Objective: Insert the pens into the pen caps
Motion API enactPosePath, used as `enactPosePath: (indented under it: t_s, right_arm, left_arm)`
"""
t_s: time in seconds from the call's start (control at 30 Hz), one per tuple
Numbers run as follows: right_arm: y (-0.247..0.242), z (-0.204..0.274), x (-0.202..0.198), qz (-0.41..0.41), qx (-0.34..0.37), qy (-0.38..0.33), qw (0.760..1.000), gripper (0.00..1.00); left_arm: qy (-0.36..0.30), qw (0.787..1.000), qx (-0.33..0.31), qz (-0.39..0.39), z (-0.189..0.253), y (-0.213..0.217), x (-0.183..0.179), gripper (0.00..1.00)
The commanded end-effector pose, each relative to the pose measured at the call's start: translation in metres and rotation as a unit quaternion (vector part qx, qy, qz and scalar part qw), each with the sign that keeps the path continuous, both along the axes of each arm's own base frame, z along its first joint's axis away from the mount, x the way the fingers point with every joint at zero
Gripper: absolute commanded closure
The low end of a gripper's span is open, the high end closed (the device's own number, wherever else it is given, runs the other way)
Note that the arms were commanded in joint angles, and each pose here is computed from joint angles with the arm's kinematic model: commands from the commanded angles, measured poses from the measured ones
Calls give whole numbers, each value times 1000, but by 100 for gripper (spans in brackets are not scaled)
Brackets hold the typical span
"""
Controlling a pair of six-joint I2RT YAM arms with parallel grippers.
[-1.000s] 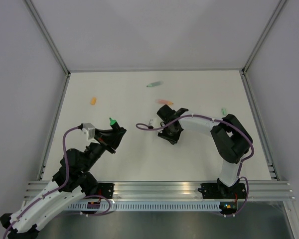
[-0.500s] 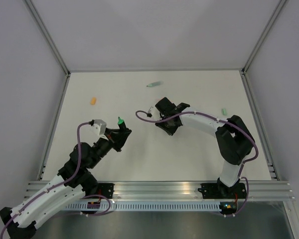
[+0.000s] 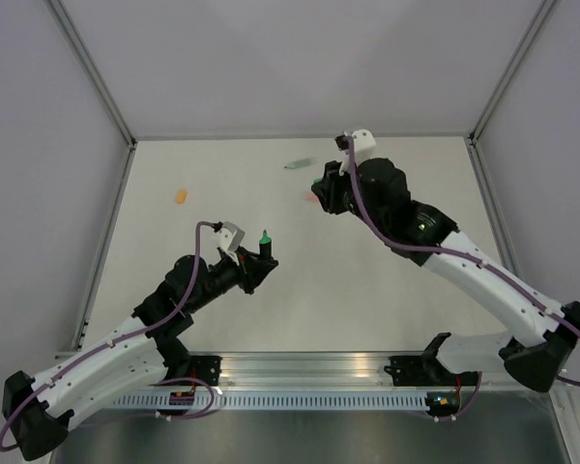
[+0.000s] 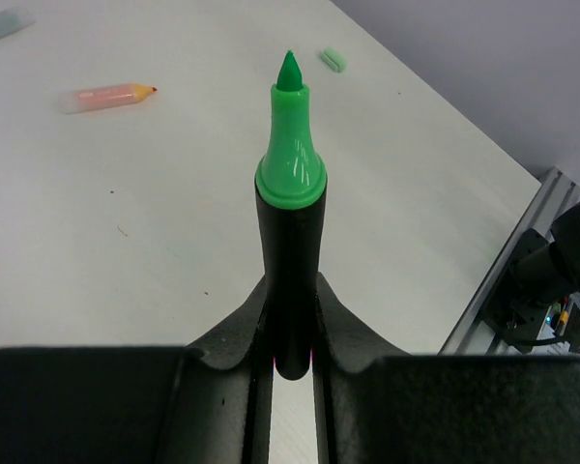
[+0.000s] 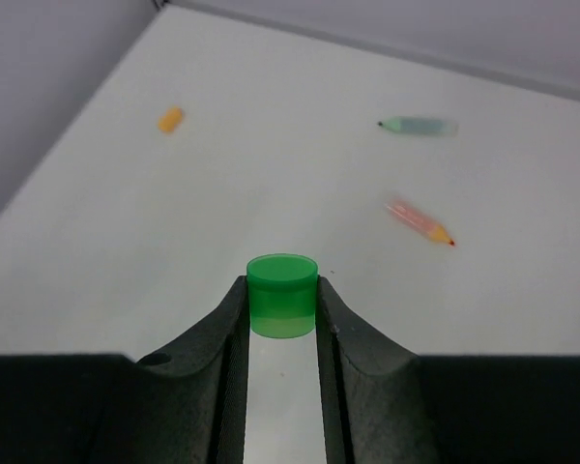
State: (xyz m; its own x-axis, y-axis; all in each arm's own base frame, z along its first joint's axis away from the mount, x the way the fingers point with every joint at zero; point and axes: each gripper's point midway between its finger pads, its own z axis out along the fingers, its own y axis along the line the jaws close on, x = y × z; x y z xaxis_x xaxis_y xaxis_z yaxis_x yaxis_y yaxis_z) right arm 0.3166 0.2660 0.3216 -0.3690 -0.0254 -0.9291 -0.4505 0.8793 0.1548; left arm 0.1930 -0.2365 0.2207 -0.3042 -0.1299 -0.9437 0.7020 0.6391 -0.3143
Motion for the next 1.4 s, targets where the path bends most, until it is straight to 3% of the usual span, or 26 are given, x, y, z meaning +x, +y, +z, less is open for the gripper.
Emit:
enactPosePath:
  t_s: [0.0,0.13,0.33,0.9,1.37]
  right_arm:
    - [16,34,-15,-13,127,-33,991,100]
    - [26,56,-31,-5,204,-61,977,100]
    - [50,54,-58,15,253,-67,965,100]
    - [95,29,-83,4,188,-94,978,100]
    - [103,9,-90,-8,147,-96,984,100]
  left_arm:
    - [-19,999,-36,-23,31,-11,-2,98]
    - [-11,999,-30,-35,26,-18,-2,98]
    - [-14,999,-27,-40,24,-20,-2,98]
    - [-15,999,-32,-40,26,-19,-3,98]
    - [-19,999,-38,-33,30,-14,-4,98]
